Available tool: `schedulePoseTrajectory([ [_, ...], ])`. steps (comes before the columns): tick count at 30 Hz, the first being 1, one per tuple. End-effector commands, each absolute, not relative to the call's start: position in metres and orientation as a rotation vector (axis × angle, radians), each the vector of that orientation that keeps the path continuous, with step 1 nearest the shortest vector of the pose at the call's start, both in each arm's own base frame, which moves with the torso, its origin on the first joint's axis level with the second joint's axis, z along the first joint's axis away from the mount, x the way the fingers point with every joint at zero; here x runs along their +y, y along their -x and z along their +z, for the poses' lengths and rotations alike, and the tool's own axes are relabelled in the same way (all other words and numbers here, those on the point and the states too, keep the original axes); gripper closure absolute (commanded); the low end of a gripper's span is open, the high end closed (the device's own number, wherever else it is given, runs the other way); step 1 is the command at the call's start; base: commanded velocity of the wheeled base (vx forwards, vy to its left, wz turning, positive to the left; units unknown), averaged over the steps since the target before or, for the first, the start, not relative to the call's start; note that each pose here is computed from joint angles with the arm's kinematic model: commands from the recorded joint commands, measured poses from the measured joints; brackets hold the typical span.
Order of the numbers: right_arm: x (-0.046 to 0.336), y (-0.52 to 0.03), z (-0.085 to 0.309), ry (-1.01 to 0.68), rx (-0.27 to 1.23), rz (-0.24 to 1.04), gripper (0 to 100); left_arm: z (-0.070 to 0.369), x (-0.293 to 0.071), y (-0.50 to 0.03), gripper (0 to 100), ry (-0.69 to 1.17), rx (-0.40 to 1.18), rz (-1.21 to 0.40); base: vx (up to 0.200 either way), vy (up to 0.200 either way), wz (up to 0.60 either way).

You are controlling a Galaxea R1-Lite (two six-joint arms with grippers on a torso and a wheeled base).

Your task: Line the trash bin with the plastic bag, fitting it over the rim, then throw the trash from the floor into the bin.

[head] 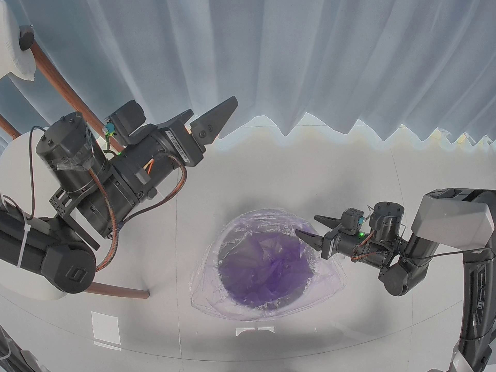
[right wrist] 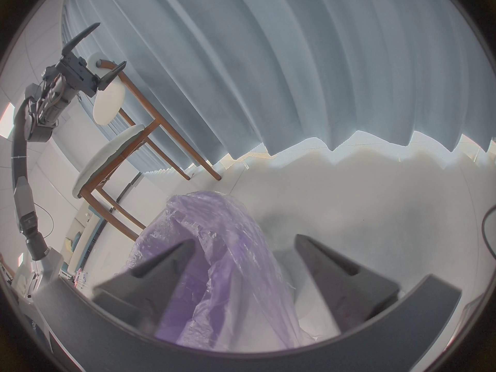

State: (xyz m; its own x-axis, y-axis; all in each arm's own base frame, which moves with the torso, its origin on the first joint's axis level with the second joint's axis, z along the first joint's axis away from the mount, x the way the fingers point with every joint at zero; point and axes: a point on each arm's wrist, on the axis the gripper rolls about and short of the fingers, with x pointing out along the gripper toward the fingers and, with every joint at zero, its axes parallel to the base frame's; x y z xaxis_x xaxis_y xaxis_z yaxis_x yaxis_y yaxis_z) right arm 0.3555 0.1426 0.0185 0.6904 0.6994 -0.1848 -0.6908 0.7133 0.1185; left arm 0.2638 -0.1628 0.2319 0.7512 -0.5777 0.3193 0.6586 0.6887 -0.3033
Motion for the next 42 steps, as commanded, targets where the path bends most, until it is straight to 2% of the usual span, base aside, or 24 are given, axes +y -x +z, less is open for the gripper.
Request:
schedulePoseTrajectory([
  [1, 0.142, -0.357, 0.019, -0.044, 0.219, 0.774, 100, 0.229, -0.164, -0.264, 0, 0.404, -0.198, -0.696, 0.000, 0.000, 0.00],
  [8, 0.142, -0.360, 0.023, -0.061, 0.206, 0.770, 100, 0.221, -0.166, -0.267, 0, 0.350, -0.193, -0.687, 0.000, 0.000, 0.00],
  [14, 0.143, -0.362, 0.030, -0.142, 0.199, 0.771, 100, 0.223, -0.165, -0.266, 0, 0.356, -0.212, -0.691, 0.000, 0.000, 0.00],
  [22, 0.144, -0.378, 0.046, -0.410, 0.222, 0.764, 100, 0.223, -0.165, -0.266, 0, 0.356, -0.215, -0.693, 0.000, 0.000, 0.00],
  [27, 0.141, -0.390, 0.044, -0.491, 0.231, 0.747, 100, 0.222, -0.166, -0.266, 0, 0.354, -0.212, -0.694, 0.000, 0.000, 0.00],
  [42, 0.132, -0.406, 0.013, -0.522, 0.300, 0.706, 100, 0.217, -0.167, -0.268, 0, 0.348, -0.198, -0.691, 0.000, 0.000, 0.00],
])
